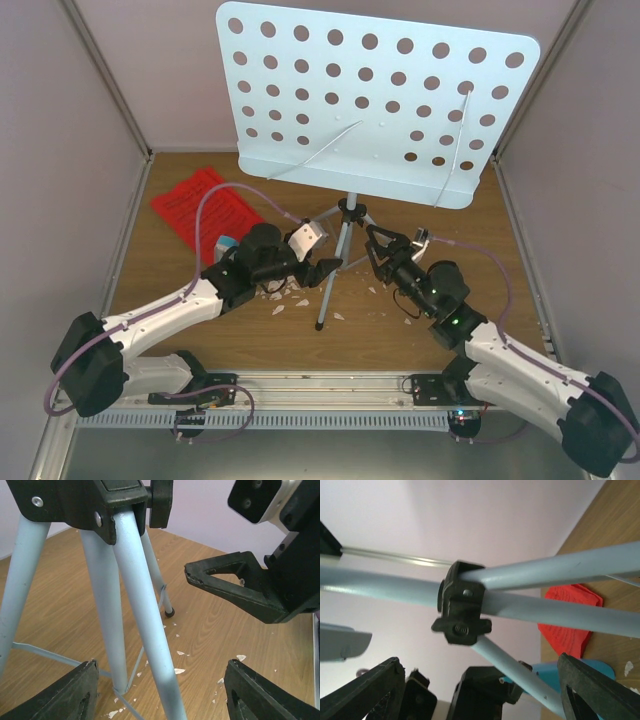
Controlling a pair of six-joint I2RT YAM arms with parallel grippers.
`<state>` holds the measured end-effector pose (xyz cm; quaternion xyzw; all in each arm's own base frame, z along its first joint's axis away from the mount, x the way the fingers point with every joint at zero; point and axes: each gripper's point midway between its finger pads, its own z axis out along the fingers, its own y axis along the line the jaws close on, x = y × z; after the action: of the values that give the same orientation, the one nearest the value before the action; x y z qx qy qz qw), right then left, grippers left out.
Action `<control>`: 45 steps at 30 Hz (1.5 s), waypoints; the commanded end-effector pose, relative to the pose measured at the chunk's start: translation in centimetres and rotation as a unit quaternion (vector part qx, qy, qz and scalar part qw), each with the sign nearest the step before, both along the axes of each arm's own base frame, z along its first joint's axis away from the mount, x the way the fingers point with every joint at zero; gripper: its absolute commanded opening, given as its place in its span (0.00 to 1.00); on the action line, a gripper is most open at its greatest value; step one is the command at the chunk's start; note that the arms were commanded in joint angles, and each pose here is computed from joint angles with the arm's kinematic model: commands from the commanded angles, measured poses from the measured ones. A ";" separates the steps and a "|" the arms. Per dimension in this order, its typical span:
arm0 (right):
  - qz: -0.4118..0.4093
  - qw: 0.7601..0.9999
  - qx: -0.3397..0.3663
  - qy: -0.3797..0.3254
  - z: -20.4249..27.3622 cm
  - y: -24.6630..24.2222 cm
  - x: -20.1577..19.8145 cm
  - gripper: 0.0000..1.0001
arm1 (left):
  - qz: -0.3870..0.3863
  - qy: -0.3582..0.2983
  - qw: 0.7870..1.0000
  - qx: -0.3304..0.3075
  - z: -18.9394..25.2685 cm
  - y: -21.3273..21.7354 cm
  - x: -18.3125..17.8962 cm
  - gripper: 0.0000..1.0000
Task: Pack up the instrument practice props
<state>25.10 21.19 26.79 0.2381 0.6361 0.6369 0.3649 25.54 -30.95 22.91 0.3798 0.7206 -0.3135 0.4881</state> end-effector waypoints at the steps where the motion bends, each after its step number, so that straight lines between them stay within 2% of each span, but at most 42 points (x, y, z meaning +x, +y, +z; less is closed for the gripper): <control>1: -0.005 0.999 0.046 -0.006 2.5 -0.4 1.1 0.81 | -0.002 -0.028 0.999 -0.020 2.2 -0.6 0.3 0.70; 13: 0.015 1.000 0.017 -0.012 3.4 1.3 2.6 0.78 | -0.001 -0.026 1.000 -0.015 2.0 -0.7 0.4 0.70; 21: 0.006 1.000 0.005 -0.009 3.2 1.3 3.4 0.62 | 0.000 -0.026 1.000 -0.014 2.0 -0.7 0.4 0.70; 31: 0.000 1.000 -0.011 -0.006 3.1 1.2 3.8 0.50 | 0.000 -0.027 1.000 -0.015 2.2 -0.7 0.4 0.70; 45: -0.016 0.999 -0.040 -0.004 2.7 0.9 4.2 0.38 | 0.001 -0.028 1.000 -0.014 2.2 -0.7 0.4 0.70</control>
<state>28.66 22.63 28.23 0.2333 0.6591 0.6175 0.3603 25.64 -31.10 23.45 0.3793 0.7196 -0.3122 0.4907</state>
